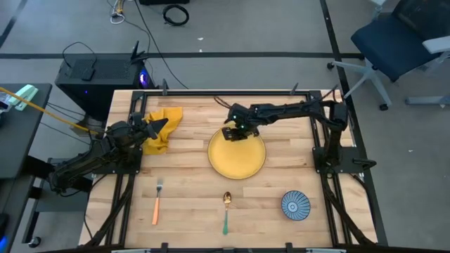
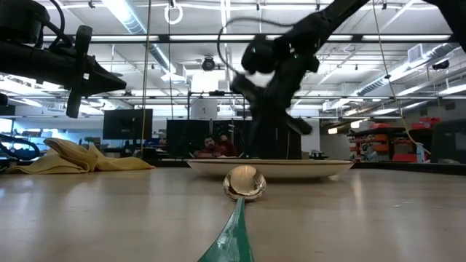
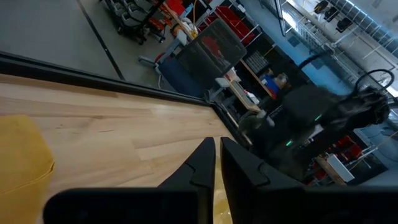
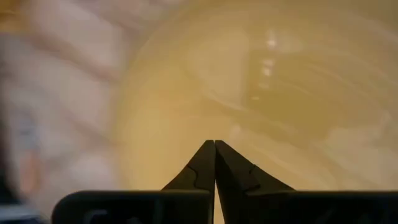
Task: Set table place
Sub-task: Put the blue bowl on the gold plate
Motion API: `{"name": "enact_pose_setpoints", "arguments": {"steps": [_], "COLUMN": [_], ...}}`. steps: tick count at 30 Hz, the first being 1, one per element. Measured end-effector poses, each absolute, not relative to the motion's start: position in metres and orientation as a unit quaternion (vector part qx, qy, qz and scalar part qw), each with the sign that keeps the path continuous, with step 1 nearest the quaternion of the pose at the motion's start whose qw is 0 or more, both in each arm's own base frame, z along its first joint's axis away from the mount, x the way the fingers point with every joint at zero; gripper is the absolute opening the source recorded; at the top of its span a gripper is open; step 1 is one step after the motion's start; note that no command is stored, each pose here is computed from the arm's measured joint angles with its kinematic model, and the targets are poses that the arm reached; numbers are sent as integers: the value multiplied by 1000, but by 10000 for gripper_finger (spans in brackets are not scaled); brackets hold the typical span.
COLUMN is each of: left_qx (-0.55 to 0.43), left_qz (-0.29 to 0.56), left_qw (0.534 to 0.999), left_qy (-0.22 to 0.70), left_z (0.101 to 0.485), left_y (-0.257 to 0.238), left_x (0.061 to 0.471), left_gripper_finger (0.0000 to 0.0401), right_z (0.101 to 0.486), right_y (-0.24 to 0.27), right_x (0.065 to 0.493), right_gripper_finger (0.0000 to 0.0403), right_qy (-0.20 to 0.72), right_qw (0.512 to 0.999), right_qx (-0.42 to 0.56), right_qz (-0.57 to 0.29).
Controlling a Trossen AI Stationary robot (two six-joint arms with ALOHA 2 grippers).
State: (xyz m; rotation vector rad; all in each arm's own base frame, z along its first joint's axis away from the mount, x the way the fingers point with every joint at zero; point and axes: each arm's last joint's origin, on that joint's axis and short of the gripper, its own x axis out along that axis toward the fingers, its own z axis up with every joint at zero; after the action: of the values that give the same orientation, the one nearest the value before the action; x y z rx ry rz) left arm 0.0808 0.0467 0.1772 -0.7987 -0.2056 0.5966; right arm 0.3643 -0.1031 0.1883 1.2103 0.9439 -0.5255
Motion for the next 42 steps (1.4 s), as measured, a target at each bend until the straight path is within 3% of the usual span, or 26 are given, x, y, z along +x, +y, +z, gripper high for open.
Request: {"name": "enact_pose_setpoints", "arguments": {"steps": [9,17,22,28,32,40,42], "left_qx": [-384,-383,-382,-386,-387,-386,-386], "left_qz": [286,286,287,286,286,286,286], "left_qw": [872,873,873,871,871,871,871], "left_qy": [-99,-99,-98,-100,-100,-100,-100], "left_z": [177,177,177,177,177,177,177], "left_y": [47,47,47,47,47,47,47], "left_x": [81,81,81,81,81,81,81], "left_gripper_finger": [34,29,36,30,25,36,38], "right_z": [326,451,489,502,494,444,439], "right_y": [-106,-79,-46,-9,6,12,15], "right_x": [358,280,216,148,113,57,56], "right_gripper_finger": [13,16,16,12,11,11,12], "right_qy": [281,125,78,91,140,386,389], "right_qw": [824,911,928,907,883,772,779], "right_qx": [476,392,365,411,448,478,473], "right_qz": [-122,-43,-1,23,-5,-164,-135]}}
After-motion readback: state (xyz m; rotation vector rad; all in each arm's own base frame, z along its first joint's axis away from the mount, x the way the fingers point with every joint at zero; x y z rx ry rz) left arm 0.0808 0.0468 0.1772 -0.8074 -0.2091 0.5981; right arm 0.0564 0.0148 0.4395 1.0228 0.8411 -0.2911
